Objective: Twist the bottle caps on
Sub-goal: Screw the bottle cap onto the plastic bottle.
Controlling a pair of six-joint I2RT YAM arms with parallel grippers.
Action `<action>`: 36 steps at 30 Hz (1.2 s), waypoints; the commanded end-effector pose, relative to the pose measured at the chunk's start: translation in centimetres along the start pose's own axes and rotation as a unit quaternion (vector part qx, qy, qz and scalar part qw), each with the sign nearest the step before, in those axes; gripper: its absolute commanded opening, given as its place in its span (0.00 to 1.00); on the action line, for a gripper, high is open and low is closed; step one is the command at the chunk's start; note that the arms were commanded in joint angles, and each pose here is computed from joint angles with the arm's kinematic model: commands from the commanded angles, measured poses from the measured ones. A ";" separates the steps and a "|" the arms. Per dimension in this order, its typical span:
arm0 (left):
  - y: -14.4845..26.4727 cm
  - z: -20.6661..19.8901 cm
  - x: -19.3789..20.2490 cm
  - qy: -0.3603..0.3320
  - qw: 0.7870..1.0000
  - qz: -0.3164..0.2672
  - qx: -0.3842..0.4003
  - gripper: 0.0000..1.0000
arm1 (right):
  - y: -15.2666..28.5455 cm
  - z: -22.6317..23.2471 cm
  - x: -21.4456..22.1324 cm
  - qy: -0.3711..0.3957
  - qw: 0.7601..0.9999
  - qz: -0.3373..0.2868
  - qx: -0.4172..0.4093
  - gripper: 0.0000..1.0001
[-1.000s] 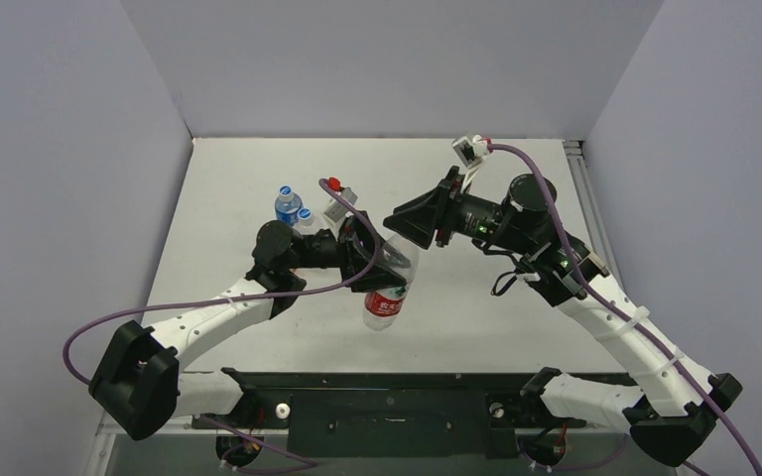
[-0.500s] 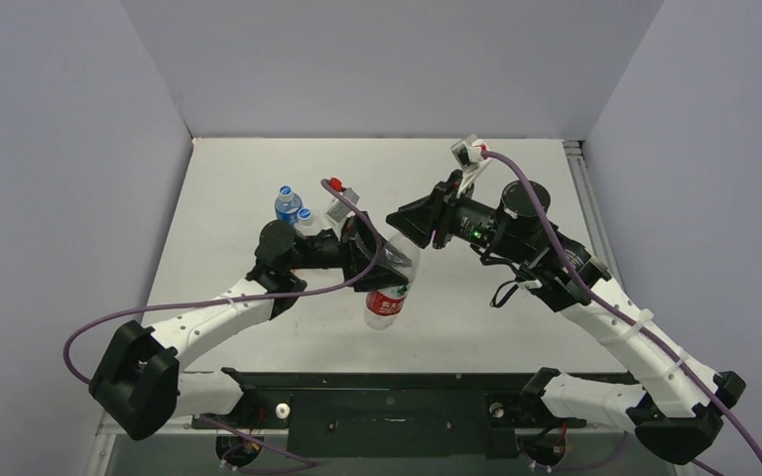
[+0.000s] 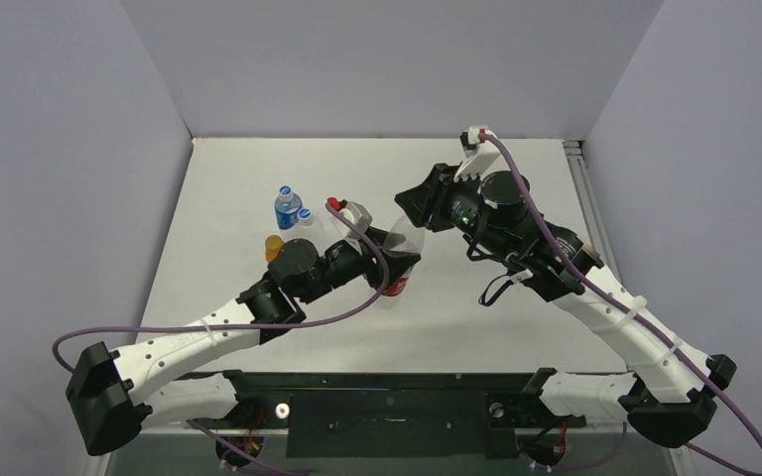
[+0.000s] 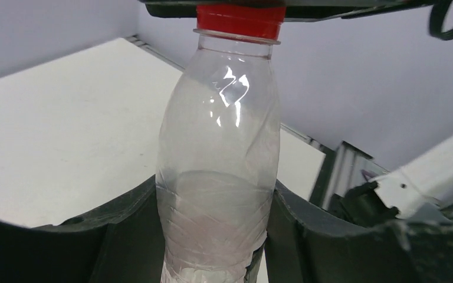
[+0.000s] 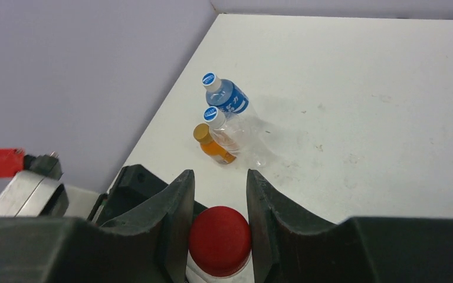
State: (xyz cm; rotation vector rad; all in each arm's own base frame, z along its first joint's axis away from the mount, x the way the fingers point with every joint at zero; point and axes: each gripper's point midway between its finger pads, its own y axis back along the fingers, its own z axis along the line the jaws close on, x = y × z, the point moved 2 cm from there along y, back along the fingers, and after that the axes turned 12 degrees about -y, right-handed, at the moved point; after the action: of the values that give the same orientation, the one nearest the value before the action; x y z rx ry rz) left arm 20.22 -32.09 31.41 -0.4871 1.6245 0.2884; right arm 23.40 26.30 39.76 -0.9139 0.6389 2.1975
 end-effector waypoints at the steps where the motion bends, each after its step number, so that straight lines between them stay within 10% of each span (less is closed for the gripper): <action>1: 0.7 6.5 -4.6 -0.099 0.962 -0.044 -0.251 0.00 | 0.4 -1.6 0.5 -0.028 0.995 -0.001 0.099 0.00; 10: -0.1 5.7 -4.0 -0.152 0.940 -0.022 -0.304 0.00 | -0.7 -2.5 0.5 -0.039 0.982 -0.034 0.181 0.04; 14: -0.1 5.5 -2.8 -0.160 0.945 -0.003 -0.285 0.00 | -0.2 -1.5 -1.2 -0.041 0.985 -0.054 0.158 0.49; 18: -0.2 5.1 -1.3 -0.145 0.963 0.024 -0.225 0.00 | 0.8 -1.1 -3.7 -0.037 0.989 -0.068 0.124 0.72; 26: 0.4 2.5 0.2 -0.038 0.998 0.040 0.017 0.00 | 3.2 0.3 -4.8 0.014 0.998 -0.031 -0.044 0.75; 36: 3.2 -1.4 -2.6 0.075 0.969 -0.030 0.233 0.00 | 2.9 2.2 -1.4 0.037 0.978 0.030 -0.203 0.70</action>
State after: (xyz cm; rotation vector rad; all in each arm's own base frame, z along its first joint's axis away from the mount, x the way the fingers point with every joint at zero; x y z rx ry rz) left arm 21.68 -29.71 29.90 -0.3144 1.7548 0.1487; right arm 22.55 23.35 40.93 -1.0417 0.4718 2.3125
